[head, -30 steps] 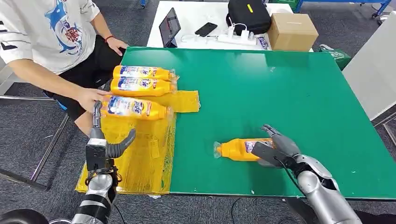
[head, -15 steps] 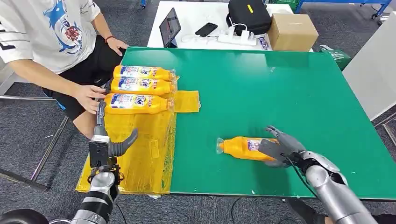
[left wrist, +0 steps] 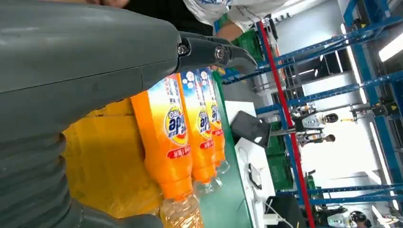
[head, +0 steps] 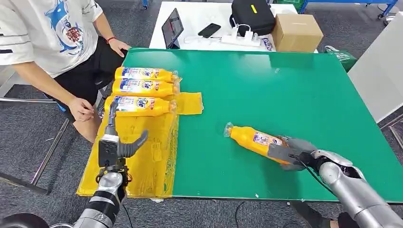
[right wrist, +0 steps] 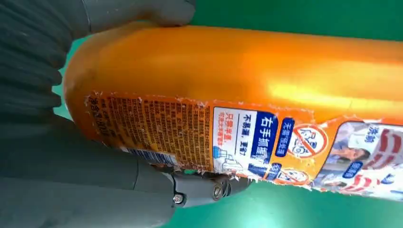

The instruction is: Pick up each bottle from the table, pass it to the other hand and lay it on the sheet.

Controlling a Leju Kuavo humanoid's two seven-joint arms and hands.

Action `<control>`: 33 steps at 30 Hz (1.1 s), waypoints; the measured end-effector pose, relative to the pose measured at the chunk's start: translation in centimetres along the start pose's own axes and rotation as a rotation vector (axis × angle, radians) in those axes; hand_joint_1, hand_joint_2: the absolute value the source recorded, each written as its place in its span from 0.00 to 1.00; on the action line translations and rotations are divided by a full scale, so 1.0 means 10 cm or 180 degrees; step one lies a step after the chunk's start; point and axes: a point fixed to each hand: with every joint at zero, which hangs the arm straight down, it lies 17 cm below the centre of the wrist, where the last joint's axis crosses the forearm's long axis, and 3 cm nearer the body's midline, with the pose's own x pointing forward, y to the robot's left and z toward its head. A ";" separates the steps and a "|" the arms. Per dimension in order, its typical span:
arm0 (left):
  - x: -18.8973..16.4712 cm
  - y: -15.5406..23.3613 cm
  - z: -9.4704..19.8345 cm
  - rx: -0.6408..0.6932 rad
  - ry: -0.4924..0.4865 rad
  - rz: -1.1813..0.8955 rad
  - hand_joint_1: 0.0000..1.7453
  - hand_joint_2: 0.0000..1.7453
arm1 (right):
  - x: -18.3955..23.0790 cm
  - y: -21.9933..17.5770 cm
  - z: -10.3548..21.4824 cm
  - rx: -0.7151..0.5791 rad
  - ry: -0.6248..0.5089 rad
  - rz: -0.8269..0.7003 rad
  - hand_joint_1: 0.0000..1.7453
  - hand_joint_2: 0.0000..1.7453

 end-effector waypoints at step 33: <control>0.07 -0.71 0.43 -0.0608 0.0812 0.1589 0.00 1.00 | 2.06 -1.67 1.73 -0.4938 -0.1635 -0.0619 0.99 1.00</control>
